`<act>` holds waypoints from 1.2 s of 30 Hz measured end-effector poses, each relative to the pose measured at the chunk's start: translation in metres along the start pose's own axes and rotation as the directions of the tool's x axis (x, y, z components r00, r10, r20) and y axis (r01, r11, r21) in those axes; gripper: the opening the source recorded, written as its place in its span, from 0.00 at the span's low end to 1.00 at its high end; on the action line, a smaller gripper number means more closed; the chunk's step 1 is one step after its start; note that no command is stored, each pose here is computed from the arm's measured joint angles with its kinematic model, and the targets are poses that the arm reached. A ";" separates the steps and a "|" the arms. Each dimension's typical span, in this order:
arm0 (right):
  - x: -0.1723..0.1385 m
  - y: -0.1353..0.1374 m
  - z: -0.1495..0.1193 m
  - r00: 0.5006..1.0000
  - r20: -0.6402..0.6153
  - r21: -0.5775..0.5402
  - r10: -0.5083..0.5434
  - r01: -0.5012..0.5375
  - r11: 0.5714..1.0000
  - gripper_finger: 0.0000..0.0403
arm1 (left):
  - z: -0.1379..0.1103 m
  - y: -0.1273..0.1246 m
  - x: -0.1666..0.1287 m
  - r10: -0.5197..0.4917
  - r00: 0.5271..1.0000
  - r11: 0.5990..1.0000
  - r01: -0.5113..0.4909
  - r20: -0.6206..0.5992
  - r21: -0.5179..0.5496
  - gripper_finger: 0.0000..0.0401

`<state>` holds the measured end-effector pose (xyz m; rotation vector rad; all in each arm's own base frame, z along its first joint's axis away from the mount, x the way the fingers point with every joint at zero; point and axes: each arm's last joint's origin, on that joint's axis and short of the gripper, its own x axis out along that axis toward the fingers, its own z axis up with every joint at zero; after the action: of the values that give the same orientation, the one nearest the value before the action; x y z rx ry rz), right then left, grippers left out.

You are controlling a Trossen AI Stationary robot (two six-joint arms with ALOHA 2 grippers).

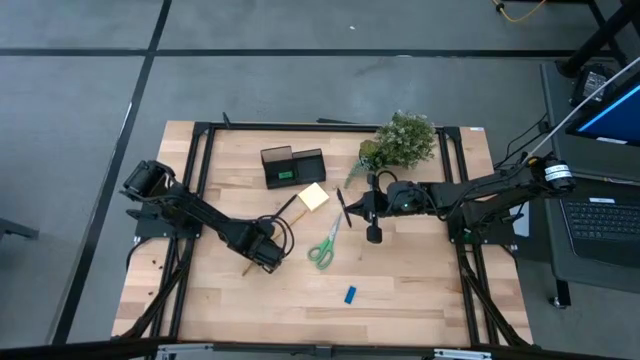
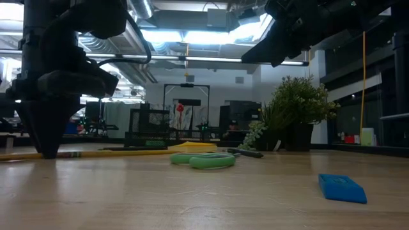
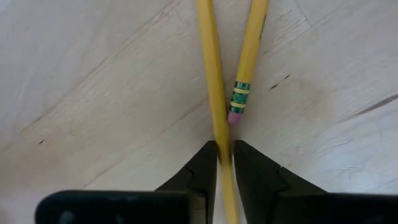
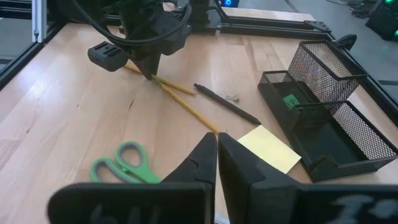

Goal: Pick and place office supplies into organizer
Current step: Put the bottom yellow pencil into the black desk organizer

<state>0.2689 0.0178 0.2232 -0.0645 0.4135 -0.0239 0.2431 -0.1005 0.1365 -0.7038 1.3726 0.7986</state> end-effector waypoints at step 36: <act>0.000 0.000 0.000 1.000 0.000 -0.004 -0.001 0.001 1.000 0.05 | -0.001 0.005 -0.006 0.010 1.000 0.999 -0.009 -0.017 0.053 0.08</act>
<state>0.2689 0.0177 0.2232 -0.0686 0.4139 -0.0237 0.2382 -0.0988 0.1422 -0.6644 1.4087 0.7627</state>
